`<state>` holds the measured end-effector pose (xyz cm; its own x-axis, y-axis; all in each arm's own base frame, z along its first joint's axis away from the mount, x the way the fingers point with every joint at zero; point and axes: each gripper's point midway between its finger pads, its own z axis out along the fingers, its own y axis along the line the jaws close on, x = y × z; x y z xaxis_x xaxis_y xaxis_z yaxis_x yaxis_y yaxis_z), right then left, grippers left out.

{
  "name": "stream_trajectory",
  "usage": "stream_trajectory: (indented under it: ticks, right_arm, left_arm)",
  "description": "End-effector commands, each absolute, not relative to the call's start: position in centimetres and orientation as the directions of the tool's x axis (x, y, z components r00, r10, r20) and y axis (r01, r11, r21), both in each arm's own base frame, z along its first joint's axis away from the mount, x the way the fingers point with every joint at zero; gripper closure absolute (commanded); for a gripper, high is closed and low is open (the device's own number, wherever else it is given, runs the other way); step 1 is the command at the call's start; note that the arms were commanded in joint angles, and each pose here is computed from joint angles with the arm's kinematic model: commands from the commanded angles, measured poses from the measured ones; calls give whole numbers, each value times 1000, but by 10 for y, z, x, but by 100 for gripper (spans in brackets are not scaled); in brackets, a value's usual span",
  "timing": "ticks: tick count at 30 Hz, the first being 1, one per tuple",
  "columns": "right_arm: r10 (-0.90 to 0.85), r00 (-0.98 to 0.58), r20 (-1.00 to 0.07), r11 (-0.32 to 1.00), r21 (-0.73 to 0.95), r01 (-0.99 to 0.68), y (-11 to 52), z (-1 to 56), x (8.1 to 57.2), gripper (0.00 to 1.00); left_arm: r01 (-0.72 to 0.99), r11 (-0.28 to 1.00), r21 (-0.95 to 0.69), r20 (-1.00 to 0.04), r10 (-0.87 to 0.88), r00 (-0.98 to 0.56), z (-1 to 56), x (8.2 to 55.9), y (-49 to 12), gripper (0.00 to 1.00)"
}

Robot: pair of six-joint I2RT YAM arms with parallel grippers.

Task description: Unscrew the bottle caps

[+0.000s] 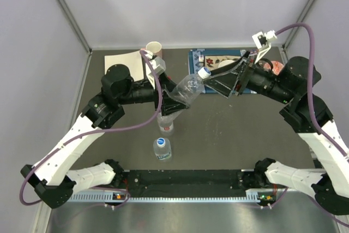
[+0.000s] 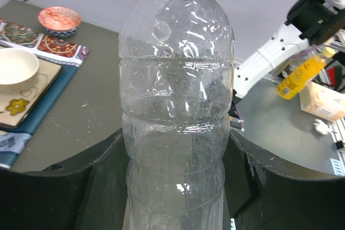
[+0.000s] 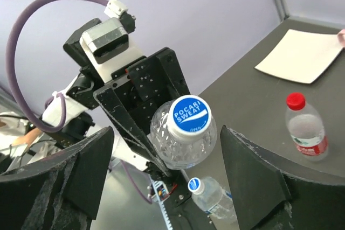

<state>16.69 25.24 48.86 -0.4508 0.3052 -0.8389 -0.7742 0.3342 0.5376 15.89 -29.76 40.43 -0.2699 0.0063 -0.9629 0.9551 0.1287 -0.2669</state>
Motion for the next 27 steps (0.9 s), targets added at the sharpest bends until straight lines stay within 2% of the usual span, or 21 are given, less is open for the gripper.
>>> stream_trajectory:
  ticks: [1, 6, 12, 19, 24, 27]
  right_arm:
    - [377, -352, -857, 393, 492, -777, 233, 519, 169, 19]
    - [436, -356, -827, 450, 542, -710, 227, 522, 187, 21]
    - [456, -368, -810, 479, 572, -666, 231, 519, 204, 33]
    - [450, -383, -807, 497, 582, -643, 236, 510, 214, 41]
    - [440, -399, -805, 508, 589, -628, 237, 499, 217, 56]
    - [432, -412, -802, 508, 594, -624, 240, 494, 218, 58]
  left_arm:
    - [955, 239, -177, -984, -57, -168, 424, 172, -291, 53]
    - [904, 417, -96, -995, -47, -84, 421, 193, -295, 50]
    - [838, 545, -8, -1000, -4, -6, 420, 201, -299, 52]
    - [811, 584, 29, -1000, 11, 28, 421, 205, -299, 54]
    - [813, 582, 30, -1000, 14, 27, 418, 203, -301, 55]
    - [813, 582, 30, -1000, 14, 27, 416, 202, -301, 55]
